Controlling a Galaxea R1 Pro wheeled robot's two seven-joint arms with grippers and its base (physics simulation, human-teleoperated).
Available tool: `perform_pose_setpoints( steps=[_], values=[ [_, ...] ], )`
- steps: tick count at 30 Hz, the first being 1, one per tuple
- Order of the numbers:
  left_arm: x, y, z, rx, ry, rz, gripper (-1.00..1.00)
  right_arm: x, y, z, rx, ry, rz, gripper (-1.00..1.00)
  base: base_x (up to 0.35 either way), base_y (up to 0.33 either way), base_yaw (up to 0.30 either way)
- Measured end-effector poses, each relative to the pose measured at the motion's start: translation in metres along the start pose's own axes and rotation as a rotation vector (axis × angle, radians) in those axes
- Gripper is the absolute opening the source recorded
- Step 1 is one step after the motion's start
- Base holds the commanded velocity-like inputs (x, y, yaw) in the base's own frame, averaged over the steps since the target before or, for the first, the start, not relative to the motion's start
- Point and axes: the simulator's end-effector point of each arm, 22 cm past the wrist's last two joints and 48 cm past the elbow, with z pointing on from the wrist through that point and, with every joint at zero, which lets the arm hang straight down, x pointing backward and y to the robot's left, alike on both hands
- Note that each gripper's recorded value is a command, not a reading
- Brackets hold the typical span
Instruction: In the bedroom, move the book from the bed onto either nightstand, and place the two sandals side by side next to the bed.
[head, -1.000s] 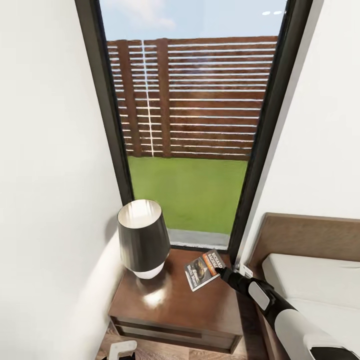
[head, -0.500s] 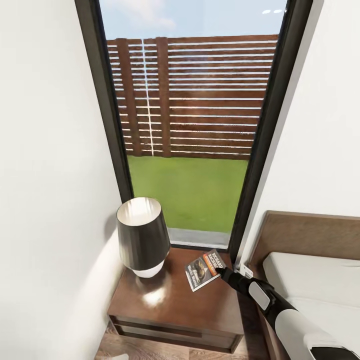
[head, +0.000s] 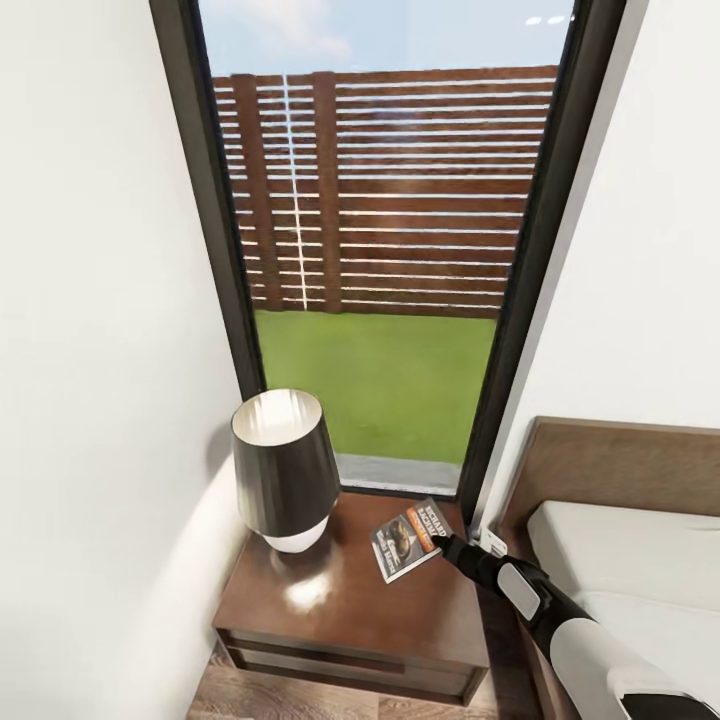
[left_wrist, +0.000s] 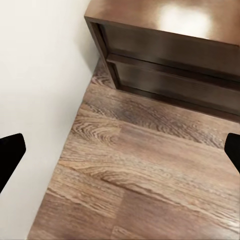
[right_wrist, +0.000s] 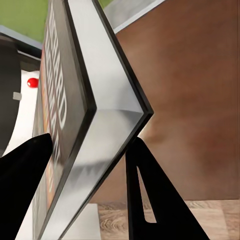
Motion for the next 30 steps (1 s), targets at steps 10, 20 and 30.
perform_pose_setpoints(
  steps=[10,20,30],
  values=[
    [0.009,-0.004,0.011,0.001,0.001,-0.002,1.0,0.006,-0.01,0.01,0.005,0.001,0.001,-1.0,0.0,0.0,0.0],
    [0.019,-0.006,0.023,0.001,0.001,-0.002,1.0,0.021,-0.033,0.02,0.064,0.04,0.031,-1.0,0.0,0.0,0.0],
    [0.03,-0.009,0.035,0.002,0.001,-0.001,1.0,0.029,-0.044,0.03,0.07,0.045,0.04,-1.0,0.0,0.0,0.0]
  ],
)
